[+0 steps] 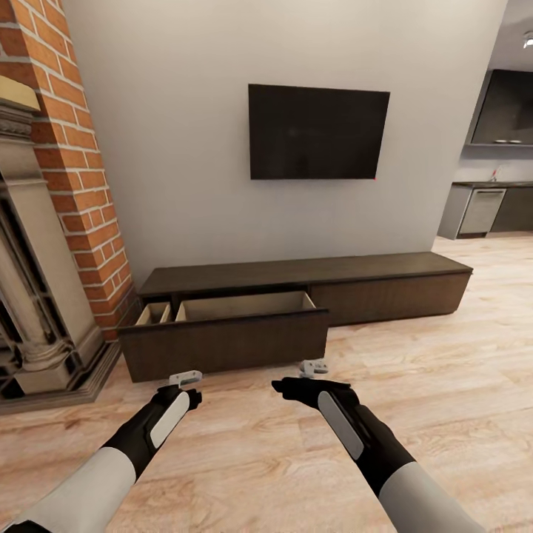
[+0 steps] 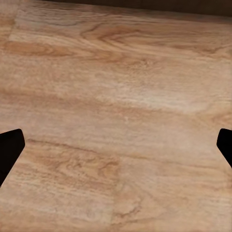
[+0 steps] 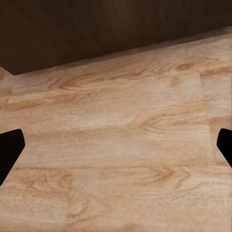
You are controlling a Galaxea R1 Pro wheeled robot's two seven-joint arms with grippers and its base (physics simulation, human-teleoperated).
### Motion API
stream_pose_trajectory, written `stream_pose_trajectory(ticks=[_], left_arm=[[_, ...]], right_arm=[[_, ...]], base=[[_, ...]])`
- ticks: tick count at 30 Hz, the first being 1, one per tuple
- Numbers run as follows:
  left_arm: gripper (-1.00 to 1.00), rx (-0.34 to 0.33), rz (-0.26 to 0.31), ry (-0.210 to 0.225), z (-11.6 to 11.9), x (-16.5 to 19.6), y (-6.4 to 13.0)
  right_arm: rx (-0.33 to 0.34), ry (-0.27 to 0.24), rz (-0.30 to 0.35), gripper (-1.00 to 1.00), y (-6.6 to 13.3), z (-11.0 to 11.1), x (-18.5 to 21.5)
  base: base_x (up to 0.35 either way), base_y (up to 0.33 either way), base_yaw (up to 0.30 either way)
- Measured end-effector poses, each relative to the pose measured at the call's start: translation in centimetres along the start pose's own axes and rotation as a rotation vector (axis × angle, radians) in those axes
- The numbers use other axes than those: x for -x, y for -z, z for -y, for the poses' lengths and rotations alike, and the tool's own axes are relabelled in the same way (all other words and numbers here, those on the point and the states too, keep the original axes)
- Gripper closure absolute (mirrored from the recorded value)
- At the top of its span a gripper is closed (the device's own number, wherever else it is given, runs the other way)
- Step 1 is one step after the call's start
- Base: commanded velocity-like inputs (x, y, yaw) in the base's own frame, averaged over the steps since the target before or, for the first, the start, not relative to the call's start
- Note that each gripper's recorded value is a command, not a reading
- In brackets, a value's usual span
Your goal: Place each of the two pumpkins and all three candles from the living room inside a cabinet in the living room (use any cabinet), then make sure every cabinet is closed, and position the cauldron so it is next to a table in the living room.
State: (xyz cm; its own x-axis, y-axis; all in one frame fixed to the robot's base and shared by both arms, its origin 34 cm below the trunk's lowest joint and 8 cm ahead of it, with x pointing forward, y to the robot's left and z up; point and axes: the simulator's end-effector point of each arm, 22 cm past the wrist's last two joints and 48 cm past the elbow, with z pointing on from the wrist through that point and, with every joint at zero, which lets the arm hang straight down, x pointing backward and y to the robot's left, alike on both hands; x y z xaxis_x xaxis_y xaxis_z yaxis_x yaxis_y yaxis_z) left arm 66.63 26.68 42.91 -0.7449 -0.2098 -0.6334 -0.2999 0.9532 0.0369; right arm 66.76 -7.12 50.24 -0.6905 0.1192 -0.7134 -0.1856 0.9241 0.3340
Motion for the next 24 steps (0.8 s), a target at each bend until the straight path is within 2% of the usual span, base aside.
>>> stream_pose_trajectory(ticks=[24], left_arm=[[-1.0, 0.017, -0.093, -0.021, 0.1, -4.6, -3.9]], right_arm=[[-0.009, -0.038, -0.093, -1.0, -3.5, 1.7, -4.6]], base=[[0.0, 0.0, 0.0]])
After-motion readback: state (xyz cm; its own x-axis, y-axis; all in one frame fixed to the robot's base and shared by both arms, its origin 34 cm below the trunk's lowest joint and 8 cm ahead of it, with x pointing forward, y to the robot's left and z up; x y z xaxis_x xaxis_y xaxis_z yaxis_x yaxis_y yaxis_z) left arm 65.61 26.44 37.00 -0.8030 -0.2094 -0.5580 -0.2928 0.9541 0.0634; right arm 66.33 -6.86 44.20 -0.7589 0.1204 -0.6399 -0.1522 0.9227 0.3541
